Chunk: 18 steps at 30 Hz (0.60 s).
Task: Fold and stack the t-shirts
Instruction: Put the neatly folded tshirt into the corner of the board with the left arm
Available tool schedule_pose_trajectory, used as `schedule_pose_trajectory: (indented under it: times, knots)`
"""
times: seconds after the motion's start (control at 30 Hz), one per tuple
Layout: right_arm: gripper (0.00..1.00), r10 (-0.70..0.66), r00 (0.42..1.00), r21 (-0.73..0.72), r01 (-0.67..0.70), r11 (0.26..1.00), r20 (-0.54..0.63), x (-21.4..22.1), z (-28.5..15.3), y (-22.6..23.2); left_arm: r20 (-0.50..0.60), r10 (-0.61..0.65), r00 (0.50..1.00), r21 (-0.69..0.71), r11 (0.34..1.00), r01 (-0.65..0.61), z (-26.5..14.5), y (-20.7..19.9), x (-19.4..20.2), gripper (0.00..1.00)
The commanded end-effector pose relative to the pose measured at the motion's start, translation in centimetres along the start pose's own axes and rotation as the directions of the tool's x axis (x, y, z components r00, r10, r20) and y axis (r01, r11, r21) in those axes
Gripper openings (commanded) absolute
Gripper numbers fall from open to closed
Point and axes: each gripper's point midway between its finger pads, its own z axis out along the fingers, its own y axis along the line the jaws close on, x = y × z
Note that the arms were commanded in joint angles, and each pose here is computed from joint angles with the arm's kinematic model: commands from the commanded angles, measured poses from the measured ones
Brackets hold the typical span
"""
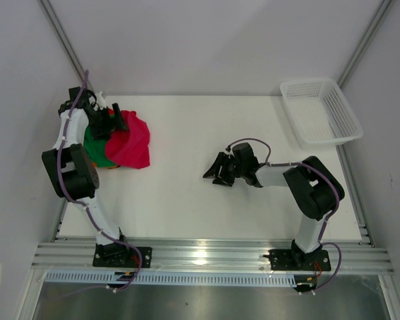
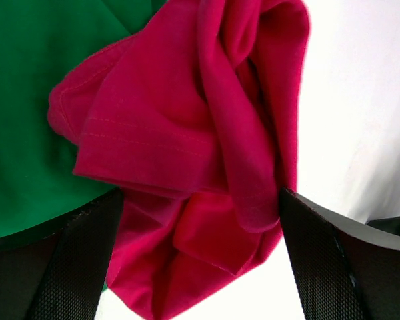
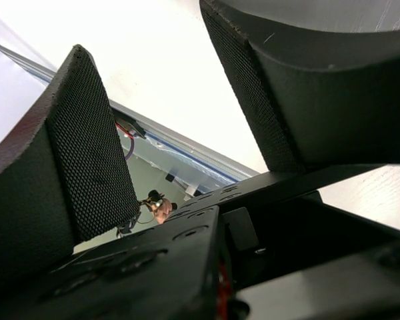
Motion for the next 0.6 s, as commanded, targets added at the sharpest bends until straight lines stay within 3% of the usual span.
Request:
schedule_pose_trajectory:
  times: [0.0, 0.17, 0.33, 0.57]
  knots:
    - [0.62, -0.001, 1.000, 0.094, 0.004, 0.996, -0.031, 1.1, 0.1, -2.6, 0.018, 0.015, 1.000, 0.005, 1.000, -0.015, 0.3, 0.2, -0.8, 0.98]
    - [0.62, 0.003, 1.000, 0.095, 0.000, 0.995, -0.029, 0.8, 0.1, -2.7, 0.005, 0.008, 1.000, 0.018, 1.000, -0.008, 0.9, 0.1, -0.5, 0.85]
    - [0.62, 0.007, 1.000, 0.095, -0.004, 0.995, -0.028, 0.7, 0.3, -2.8, 0.002, 0.001, 1.000, 0.025, 1.000, -0.001, 1.2, 0.1, -0.6, 0.59]
    - [0.62, 0.015, 1.000, 0.094, -0.013, 0.995, -0.026, 0.7, 0.5, -2.9, -0.004, -0.002, 1.000, 0.052, 0.999, 0.002, 1.5, -0.3, -0.6, 0.45]
